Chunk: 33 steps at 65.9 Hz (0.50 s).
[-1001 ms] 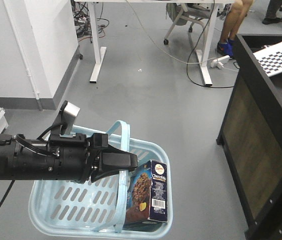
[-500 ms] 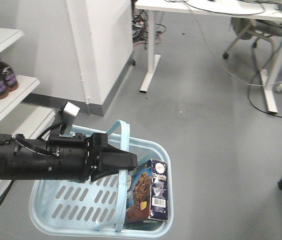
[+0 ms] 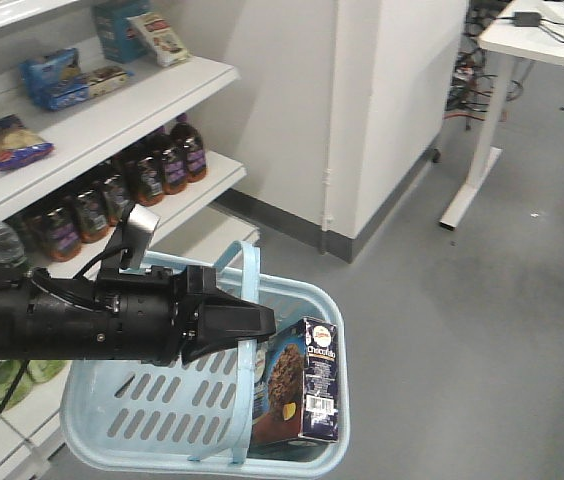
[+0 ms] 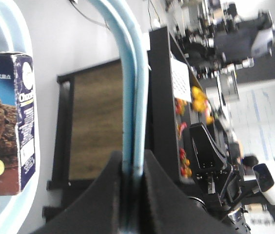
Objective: Left arm holds basket, right arm returns cookies
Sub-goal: 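Turn the base toward the snack shelves, keeping the basket in left gripper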
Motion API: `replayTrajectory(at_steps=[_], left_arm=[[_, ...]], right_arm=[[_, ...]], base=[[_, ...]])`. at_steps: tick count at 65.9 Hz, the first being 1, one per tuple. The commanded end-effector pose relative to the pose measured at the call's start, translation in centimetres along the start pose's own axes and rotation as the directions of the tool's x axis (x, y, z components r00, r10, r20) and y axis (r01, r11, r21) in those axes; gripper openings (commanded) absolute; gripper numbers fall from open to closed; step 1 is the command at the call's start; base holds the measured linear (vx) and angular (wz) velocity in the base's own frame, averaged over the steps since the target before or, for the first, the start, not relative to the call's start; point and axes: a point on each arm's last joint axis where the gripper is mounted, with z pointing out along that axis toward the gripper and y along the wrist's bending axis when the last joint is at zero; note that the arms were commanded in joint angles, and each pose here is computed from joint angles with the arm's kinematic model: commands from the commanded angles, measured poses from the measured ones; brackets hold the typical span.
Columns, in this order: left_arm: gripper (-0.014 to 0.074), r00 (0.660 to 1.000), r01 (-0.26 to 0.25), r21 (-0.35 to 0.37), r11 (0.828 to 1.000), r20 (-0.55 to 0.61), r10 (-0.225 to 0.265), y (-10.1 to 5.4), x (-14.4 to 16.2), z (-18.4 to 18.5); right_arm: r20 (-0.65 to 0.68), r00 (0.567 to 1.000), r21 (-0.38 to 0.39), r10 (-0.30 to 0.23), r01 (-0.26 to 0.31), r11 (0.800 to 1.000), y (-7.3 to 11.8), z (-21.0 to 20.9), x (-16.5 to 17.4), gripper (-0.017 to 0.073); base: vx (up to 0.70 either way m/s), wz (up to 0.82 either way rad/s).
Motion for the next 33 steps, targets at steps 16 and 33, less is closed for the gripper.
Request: replayTrajectory(at_steps=[16,33], left_arm=[[-0.0003,0.999,-0.011,0.144,0.99,0.051,0.004,-2.87,-0.57,-0.72],[-0.0003,0.999,-0.011,0.145,0.989,0.051,0.004,-2.88,-0.57,-0.72]], right_arm=[[0.07,0.997,0.006,-0.011,0.011,1.0,-0.07,0.0,-0.16,-0.0006],[0.07,0.997,0.006,-0.011,0.011,1.0,-0.07,0.0,-0.16,-0.0006]], base=[[0.22,0.74],[0.2,0.79]])
